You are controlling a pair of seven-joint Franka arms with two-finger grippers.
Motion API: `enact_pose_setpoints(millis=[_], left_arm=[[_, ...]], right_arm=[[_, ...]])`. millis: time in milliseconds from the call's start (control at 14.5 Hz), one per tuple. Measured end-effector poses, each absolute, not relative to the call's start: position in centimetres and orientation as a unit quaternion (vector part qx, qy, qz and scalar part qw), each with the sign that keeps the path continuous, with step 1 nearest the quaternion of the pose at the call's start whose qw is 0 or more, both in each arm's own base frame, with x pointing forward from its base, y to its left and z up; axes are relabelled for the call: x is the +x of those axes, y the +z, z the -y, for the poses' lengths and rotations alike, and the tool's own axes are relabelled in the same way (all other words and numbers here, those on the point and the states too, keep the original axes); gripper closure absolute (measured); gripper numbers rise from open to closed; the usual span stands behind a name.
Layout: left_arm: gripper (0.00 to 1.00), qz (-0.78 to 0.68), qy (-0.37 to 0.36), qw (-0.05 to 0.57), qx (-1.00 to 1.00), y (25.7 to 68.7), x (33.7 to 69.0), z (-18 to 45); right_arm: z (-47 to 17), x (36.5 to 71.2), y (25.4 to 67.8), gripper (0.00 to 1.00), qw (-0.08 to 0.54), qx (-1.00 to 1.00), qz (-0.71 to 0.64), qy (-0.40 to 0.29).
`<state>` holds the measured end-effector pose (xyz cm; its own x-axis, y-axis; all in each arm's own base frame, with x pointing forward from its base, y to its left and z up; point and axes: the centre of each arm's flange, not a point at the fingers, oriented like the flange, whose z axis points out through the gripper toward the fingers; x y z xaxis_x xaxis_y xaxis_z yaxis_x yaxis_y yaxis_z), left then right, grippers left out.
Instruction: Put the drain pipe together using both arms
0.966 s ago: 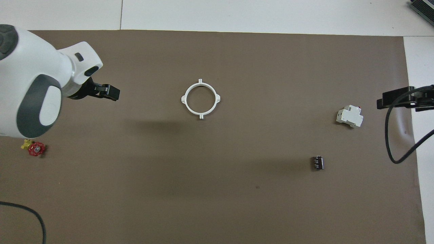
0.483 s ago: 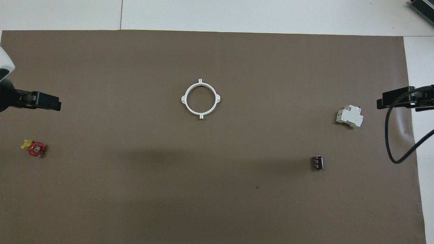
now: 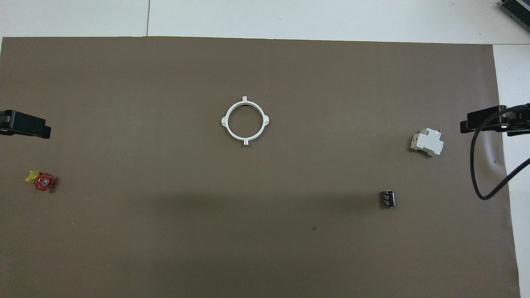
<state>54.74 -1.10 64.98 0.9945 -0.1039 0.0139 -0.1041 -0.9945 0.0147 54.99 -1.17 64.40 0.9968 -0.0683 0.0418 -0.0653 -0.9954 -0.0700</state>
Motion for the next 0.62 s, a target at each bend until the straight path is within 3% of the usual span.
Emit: enact_pose_setpoints(millis=[621], left_arm=[[0.0, 0.03, -0.005, 0.01, 0.999, 64.7, 54.6, -1.3]], right_arm=[[1.2, 55.0, 64.4, 0.0, 0.034, -0.999, -0.033, -0.022]])
